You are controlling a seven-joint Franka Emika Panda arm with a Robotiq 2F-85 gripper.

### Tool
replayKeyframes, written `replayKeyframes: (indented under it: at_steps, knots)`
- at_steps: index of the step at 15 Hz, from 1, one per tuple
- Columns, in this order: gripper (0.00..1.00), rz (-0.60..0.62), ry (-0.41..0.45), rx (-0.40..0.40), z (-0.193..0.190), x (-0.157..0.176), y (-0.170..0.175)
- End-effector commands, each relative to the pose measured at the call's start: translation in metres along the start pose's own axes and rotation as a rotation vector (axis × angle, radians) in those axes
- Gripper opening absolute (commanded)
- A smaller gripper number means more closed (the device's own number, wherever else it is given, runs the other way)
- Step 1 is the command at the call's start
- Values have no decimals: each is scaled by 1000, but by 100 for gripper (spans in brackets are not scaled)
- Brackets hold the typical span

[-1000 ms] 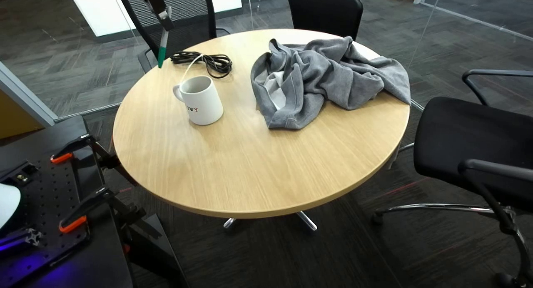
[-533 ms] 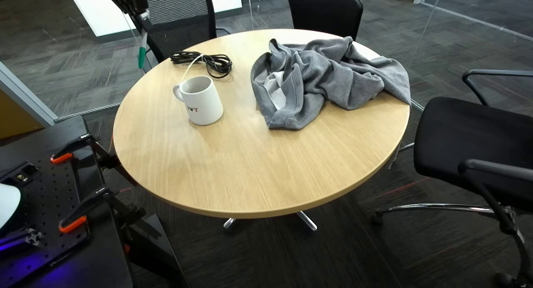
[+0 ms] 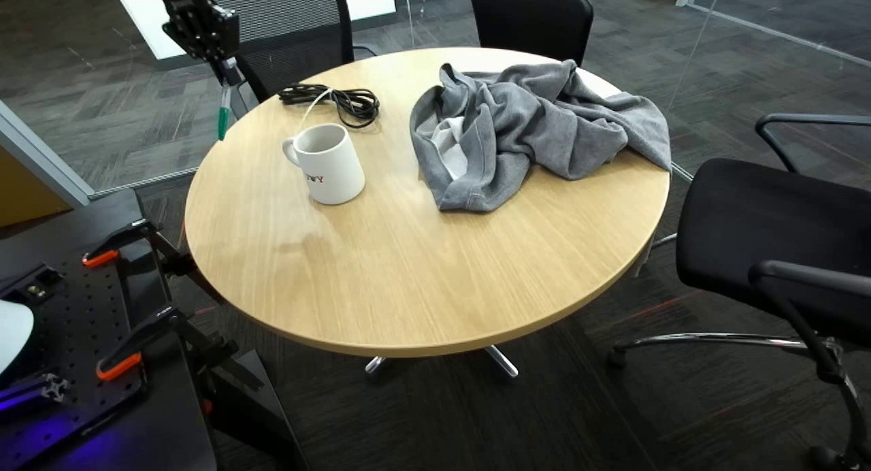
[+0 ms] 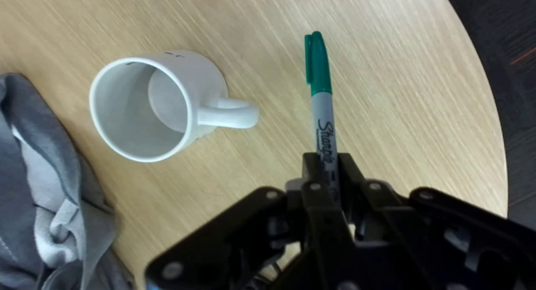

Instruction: Pick up the pen from the white mug cup and place it on the table.

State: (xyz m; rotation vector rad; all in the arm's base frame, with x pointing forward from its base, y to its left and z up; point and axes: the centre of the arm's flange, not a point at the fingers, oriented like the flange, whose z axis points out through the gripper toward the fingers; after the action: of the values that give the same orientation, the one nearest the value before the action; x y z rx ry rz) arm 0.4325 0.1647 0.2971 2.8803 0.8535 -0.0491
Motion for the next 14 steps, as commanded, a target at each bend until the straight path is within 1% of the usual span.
replayKeyframes:
  at_steps: [1,4,6,12,14]
  knots:
    - [3,-55,42,42,27,11,-5]
    - [3,-84,49,62,47,20,-9]
    - [3,-94,28,73,62,24,-12]
    - [3,-119,-80,103,109,29,-26]
    - [3,-116,-97,109,122,32,-32]
